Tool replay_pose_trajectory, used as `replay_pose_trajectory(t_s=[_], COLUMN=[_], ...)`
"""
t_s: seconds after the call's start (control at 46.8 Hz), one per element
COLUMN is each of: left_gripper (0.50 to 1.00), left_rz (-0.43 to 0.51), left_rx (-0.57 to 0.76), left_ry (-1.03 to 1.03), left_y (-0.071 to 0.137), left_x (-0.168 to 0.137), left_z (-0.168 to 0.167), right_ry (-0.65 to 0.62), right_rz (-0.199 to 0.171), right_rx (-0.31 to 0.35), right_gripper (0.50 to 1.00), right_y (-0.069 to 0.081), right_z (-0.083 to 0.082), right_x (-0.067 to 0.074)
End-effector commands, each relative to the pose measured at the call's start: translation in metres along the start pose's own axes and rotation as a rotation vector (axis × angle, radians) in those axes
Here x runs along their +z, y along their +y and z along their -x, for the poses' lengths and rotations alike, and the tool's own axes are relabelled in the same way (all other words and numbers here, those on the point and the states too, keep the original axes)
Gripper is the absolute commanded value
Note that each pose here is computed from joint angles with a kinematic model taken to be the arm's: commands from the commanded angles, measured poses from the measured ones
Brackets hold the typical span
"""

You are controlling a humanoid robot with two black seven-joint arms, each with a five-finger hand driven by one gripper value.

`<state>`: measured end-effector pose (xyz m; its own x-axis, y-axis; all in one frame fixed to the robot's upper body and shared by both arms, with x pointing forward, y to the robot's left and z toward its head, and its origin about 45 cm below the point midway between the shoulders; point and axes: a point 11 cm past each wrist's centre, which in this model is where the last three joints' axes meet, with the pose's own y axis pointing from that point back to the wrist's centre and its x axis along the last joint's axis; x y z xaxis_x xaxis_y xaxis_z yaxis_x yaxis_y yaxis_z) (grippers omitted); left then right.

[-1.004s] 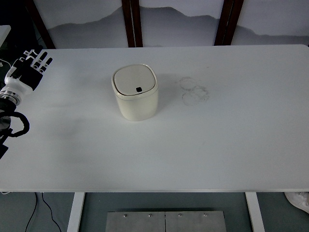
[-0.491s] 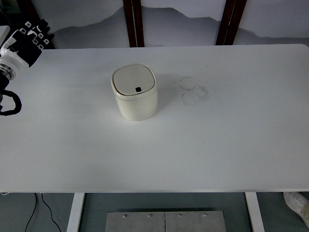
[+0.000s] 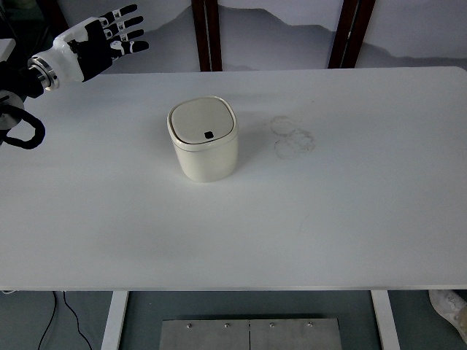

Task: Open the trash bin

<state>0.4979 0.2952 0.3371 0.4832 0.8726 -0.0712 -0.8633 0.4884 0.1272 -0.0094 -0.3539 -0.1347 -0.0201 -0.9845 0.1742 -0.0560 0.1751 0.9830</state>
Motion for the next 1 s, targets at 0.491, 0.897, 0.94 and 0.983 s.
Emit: replay_pose_trajectory(t_s=[0.491,0.897,0.94,0.983], left_gripper=[1.000,1.000,1.000,1.000], left_rz=[-0.224,-0.368,-0.372,-0.374], left_rx=[-0.365,-0.503,-0.503,-0.505], left_ry=[-0.397,-0.641,-0.652,-0.665], left_y=[-0.010,-0.004,-0.003,-0.004], left_x=[0.006,-0.005,-0.006,-0.005], left_z=[0.083,0.095,0.094,0.095], right_ry=[0.000,0.000,0.000,0.000], right_rz=[0.000,0.000,0.000,0.000], right_rx=[0.000,0.000,0.000,0.000], right_gripper=[0.991,0.991,0.991,0.991], right_y=[0.000,0.000,0.000,0.000], right_z=[0.000,0.000,0.000,0.000], right_x=[0.000,0.000,0.000,0.000])
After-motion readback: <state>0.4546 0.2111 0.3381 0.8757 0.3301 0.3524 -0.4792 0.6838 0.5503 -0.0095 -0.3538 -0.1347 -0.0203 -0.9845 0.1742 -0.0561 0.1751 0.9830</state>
